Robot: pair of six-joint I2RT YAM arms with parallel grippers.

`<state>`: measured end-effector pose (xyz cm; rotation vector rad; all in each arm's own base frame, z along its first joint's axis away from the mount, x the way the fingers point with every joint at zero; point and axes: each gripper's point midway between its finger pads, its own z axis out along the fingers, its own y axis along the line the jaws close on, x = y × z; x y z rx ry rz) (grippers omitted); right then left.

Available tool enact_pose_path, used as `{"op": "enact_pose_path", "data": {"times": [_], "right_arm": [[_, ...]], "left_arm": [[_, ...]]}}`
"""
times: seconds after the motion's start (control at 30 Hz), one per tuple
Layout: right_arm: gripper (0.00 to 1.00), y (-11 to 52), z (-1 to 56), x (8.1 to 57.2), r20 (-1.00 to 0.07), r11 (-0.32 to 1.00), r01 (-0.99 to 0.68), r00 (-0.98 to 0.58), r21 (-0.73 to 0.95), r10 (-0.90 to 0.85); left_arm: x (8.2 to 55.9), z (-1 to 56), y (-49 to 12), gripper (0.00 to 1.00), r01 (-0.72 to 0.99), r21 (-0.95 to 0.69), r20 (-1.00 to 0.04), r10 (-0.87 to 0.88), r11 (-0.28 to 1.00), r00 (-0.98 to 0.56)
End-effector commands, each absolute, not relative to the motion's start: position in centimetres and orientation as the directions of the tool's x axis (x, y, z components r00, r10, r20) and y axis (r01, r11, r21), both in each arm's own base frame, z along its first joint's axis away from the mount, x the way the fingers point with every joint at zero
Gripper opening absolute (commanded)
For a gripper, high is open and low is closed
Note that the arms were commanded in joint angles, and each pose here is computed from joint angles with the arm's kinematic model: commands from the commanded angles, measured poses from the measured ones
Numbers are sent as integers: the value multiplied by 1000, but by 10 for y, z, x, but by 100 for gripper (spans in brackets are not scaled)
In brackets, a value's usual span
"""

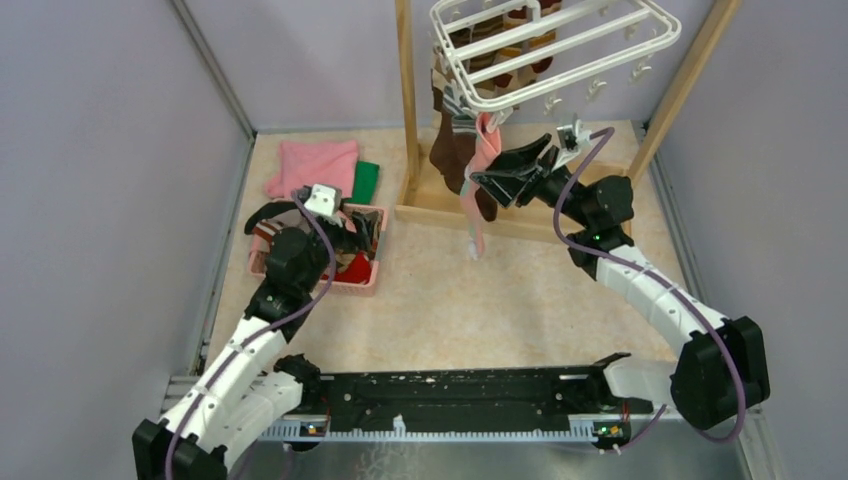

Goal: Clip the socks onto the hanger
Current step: Pick up the sock from the bin.

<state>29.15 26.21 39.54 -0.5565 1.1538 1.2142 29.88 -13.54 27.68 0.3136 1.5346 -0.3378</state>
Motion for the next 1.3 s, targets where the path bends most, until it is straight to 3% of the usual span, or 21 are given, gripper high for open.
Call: {"op": "enact_pose_path", "data": {"times": [0.0,0.1,0.23,0.5,0.6,0.8,0.9,1.27], "right_arm": [[60,253,395,280,-918,378,-912,4,159,397],[73,244,382,275,-932,425,-893,20,146,362],[81,231,359,270,-941,482,-862,20,155,338],[83,206,300,262,-948,541,-811,-49,221,314],[84,200,280,258,-945,558,-795,-56,237,321],[85,198,259,248,-941,543,-804,-61,244,332],[85,198,255,248,-940,539,-805,-63,246,335],[85,198,250,252,-941,550,-798,-61,247,333]], "left_arm": [[315,259,-121,86,347,-116,-987,-69,931,-144],[328,247,-105,86,318,-102,-966,-17,943,-259],[342,236,-84,86,308,-29,-935,83,951,-345],[369,190,-49,87,303,160,-833,293,939,-469],[374,175,-48,82,336,183,-800,338,924,-495],[388,153,-45,78,389,204,-747,400,898,-531],[397,152,-42,68,392,190,-736,395,900,-550],[389,116,-43,63,426,109,-690,377,898,-617]]}}
